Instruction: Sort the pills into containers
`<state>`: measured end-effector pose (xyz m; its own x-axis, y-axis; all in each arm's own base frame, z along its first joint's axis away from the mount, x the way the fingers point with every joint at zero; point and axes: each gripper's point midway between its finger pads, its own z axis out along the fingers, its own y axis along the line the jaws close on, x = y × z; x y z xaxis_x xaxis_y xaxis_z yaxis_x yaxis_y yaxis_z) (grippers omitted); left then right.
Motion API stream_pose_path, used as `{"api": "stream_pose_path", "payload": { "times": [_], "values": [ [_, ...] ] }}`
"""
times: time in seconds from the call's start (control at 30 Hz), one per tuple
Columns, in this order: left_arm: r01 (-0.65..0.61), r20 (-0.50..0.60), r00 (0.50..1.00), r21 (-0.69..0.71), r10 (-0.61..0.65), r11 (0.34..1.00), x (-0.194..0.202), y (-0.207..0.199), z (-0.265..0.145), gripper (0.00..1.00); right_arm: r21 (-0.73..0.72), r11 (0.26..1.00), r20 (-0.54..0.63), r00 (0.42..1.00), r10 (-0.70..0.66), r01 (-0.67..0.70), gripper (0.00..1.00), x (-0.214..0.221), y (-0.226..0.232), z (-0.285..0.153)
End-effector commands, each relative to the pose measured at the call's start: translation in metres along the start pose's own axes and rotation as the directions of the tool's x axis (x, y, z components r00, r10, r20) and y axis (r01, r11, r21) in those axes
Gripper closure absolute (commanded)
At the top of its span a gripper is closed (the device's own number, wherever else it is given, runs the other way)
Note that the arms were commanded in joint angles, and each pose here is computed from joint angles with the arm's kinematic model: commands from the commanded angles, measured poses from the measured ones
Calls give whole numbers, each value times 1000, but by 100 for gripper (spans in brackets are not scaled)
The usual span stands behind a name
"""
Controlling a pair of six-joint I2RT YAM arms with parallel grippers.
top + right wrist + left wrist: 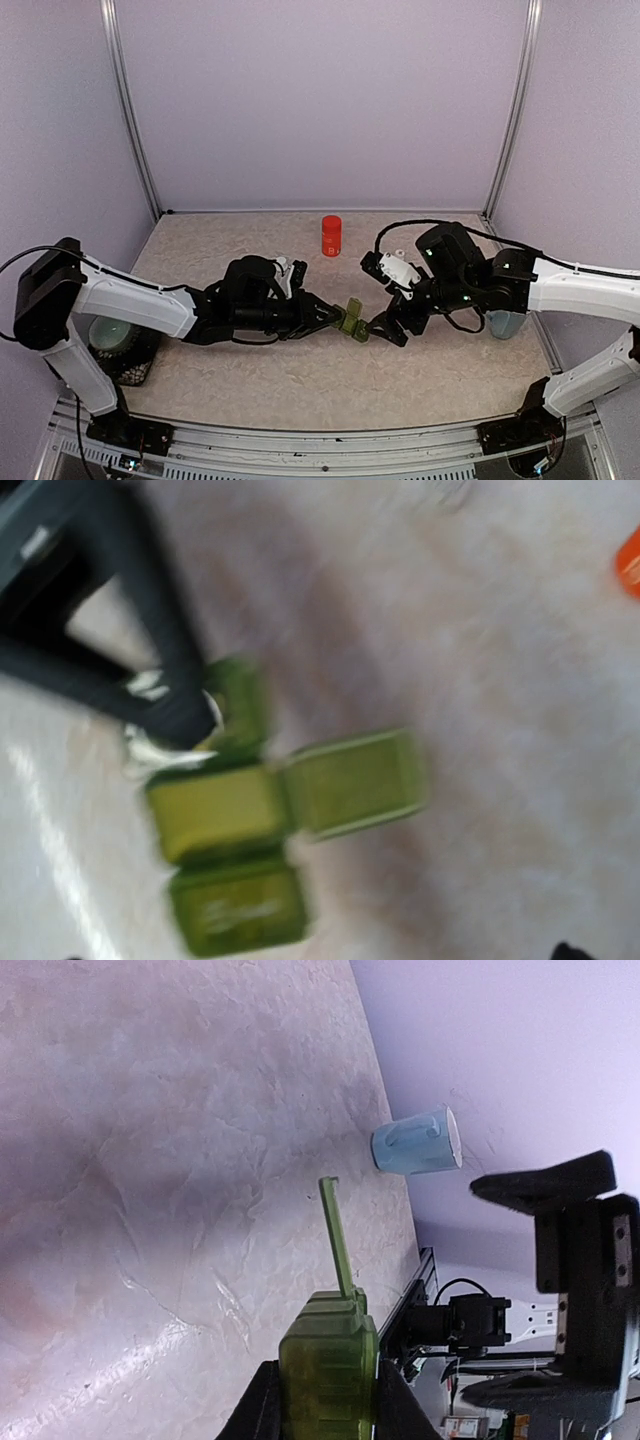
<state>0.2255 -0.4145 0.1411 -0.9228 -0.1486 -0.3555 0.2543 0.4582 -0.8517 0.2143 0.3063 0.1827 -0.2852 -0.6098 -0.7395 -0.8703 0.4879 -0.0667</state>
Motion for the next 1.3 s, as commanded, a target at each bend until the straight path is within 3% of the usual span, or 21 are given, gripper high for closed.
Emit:
{"api": "stream_pose_path", "payload": {
  "times": [0.0,0.33,0.53,0.97,1.27],
  "values": [
    [22,-8,1000,137,-21,990,-16,-24,13,95,-64,998,17,1000,-17,18,0,9,11,12],
    [17,-47,999,204,-8,979,-28,-23,32,92,86,996,-99,995,20,-11,0,32,-22,57],
    [12,-66,998,193,0,981,-27,-15,36,93,70,996,-89,995,55,-49,0,33,-28,68],
    [3,-98,995,149,11,989,-17,2,36,93,3,999,-3,999,35,-35,3,22,-19,47],
    [-1,-89,996,141,13,990,-19,6,34,93,-18,999,-102,994,33,-35,11,44,-15,55]
  ]
}}
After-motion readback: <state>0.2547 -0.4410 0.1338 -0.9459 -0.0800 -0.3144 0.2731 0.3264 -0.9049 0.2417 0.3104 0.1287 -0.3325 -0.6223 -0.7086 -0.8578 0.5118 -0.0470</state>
